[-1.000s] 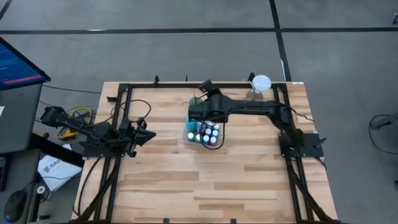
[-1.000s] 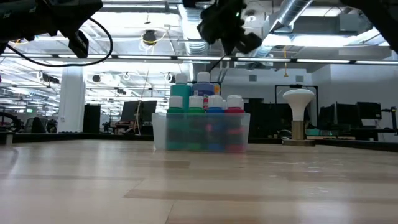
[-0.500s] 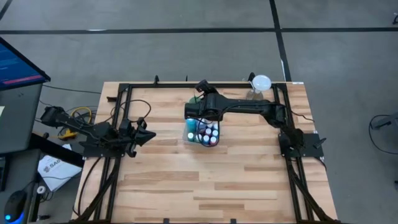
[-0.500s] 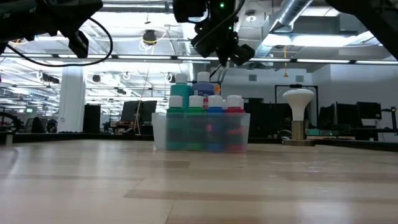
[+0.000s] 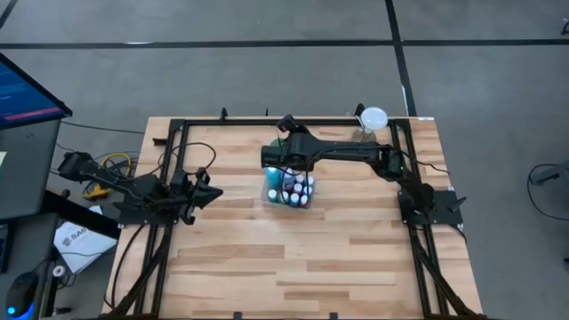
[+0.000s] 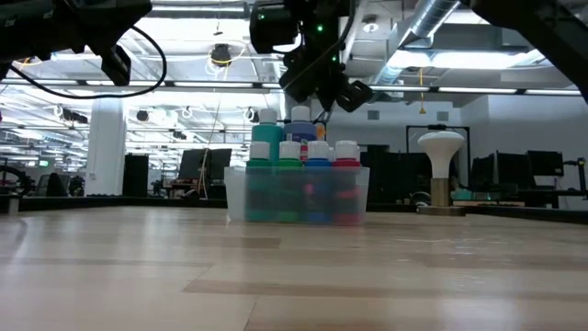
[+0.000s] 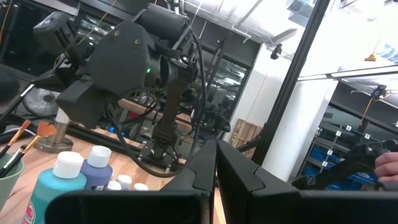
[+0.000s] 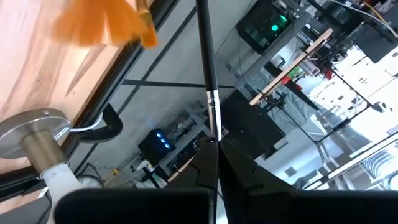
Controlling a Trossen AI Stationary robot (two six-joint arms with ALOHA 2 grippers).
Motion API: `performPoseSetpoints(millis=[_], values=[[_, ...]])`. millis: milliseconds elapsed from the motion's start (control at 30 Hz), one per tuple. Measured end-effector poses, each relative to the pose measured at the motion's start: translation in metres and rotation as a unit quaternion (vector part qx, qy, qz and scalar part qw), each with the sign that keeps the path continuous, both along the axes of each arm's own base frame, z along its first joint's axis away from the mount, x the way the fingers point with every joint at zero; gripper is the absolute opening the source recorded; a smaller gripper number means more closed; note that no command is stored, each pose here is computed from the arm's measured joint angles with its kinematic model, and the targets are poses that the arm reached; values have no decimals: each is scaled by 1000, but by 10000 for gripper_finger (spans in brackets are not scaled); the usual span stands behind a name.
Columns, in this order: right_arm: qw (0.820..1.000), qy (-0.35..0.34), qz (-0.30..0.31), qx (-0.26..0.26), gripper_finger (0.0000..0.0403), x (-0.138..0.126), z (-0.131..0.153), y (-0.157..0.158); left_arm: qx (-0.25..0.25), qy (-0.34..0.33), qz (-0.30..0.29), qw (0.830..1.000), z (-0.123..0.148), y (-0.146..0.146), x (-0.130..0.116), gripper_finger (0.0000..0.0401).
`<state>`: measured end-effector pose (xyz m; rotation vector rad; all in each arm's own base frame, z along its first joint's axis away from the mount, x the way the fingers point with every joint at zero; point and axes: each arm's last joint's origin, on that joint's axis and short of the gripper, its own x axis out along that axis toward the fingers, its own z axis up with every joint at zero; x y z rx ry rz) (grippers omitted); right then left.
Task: Pick & Place Paint Supplies
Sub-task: Put the black brush into the green cup, then return to Home Position
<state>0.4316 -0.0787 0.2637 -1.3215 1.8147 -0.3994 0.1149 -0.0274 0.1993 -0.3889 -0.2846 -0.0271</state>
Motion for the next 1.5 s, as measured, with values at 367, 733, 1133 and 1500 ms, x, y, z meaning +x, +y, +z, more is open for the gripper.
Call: performPoseSetpoints(millis=[367, 733, 1133, 1500], values=[[999, -1, 2, 43, 27, -1, -1, 0, 0, 0, 0, 1000, 0, 0, 0, 8], [999, -17, -3, 47, 100, 0, -1, 0, 0, 0, 0, 1000, 0, 0, 0, 8], [949, -291, -33, 116, 132, -56, 107, 38, 0, 0, 0, 1000, 0, 0, 0, 8], [745, -593, -51, 302, 102, -212, 234, 72, 0, 0, 0, 1000, 0, 0, 0, 8]])
